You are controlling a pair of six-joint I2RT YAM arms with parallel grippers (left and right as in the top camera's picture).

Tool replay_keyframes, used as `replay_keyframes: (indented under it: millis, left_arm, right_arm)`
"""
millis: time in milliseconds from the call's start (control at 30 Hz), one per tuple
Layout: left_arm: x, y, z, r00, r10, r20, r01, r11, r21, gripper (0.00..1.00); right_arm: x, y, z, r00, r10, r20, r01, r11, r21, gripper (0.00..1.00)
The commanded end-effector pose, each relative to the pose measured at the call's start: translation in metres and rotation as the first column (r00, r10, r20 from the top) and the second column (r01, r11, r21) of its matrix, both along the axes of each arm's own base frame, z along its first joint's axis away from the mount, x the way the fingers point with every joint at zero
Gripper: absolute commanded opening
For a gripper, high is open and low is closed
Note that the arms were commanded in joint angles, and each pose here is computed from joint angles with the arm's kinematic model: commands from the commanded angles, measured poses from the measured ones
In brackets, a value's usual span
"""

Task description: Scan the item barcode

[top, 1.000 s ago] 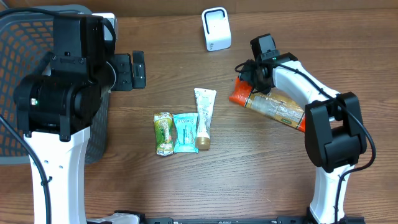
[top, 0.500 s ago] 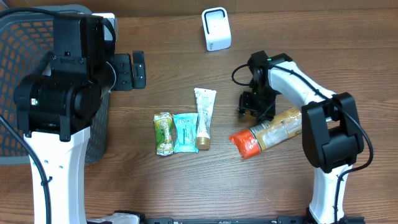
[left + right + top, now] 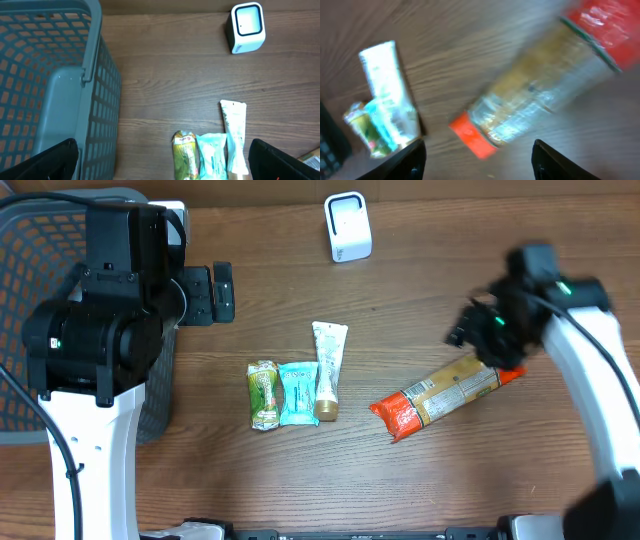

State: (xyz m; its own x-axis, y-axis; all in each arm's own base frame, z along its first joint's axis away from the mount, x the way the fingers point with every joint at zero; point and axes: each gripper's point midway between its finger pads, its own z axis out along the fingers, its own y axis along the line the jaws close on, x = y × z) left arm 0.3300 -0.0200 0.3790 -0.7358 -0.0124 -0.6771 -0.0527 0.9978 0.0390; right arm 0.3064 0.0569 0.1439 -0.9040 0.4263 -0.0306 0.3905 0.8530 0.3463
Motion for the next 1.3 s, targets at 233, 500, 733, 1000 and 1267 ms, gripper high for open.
replay_keyframes:
  millis: [233,500,733,1000,1267]
  left_arm:
    - [0.001,-0.002,0.000,1.000,-0.011,-0.002,0.011,1.000,0.008,1.00]
    - [0.001,-0.002,0.000,1.000,-0.011,-0.002,0.011,1.000,0.008,1.00]
    - [0.001,-0.002,0.000,1.000,-0.012,-0.002,0.012,1.000,0.008,1.00]
    - [0.001,-0.002,0.000,1.000,-0.011,-0.002,0.011,1.000,0.008,1.00]
    - [0.001,-0.002,0.000,1.000,-0.011,-0.002,0.011,1.000,0.008,0.99]
  right_arm:
    - [-0.060,-0.061,-0.108,0.942,-0.311,-0.124,0.293,0.945,-0.145,0.67]
    - [-0.021,-0.087,-0.133,0.932,-0.361,0.017,0.355,0.904,-0.237,0.64]
    - [0.044,-0.053,-0.138,0.967,-0.116,0.229,0.135,0.989,-0.069,0.70]
    - [0.073,0.020,-0.143,0.932,0.074,0.355,-0.124,0.985,0.121,0.77]
    - [0.073,0.073,-0.123,0.911,0.197,0.362,-0.268,0.950,0.157,0.83]
